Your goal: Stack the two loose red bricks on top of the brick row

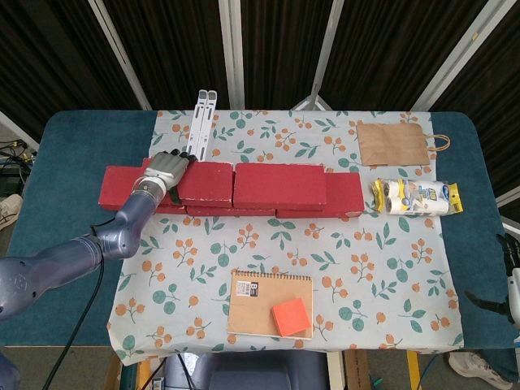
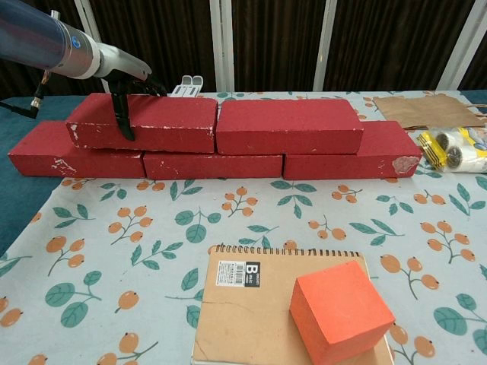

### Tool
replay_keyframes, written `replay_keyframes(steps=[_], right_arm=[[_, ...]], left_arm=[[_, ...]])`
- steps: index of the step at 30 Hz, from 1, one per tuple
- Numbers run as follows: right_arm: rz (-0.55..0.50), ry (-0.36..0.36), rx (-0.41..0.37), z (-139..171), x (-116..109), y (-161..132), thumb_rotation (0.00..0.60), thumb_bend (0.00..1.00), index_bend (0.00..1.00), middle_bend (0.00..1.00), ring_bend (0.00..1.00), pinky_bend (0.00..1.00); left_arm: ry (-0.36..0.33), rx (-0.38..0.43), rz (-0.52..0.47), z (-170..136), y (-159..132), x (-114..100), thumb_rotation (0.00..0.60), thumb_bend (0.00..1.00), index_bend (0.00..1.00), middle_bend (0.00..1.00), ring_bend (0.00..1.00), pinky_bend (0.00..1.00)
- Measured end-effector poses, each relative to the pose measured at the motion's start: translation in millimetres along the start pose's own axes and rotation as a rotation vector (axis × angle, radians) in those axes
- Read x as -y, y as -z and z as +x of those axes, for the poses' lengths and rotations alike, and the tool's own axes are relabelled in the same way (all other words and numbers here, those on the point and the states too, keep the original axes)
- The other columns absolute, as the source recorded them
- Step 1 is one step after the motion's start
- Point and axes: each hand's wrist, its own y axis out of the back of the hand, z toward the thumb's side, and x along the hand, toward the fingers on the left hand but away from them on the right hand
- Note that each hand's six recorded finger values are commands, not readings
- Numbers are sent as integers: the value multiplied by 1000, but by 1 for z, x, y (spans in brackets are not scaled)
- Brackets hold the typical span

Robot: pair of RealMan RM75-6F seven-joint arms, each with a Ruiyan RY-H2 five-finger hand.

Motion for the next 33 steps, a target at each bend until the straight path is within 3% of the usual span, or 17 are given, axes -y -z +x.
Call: replay_keyframes(steps=[33], right_arm=[[5,-5,9,0,0,1,600,35,0,4,0,0]], left_arm=[[12,-7,-13,1,-7,0,600,0,26,0,0,129]])
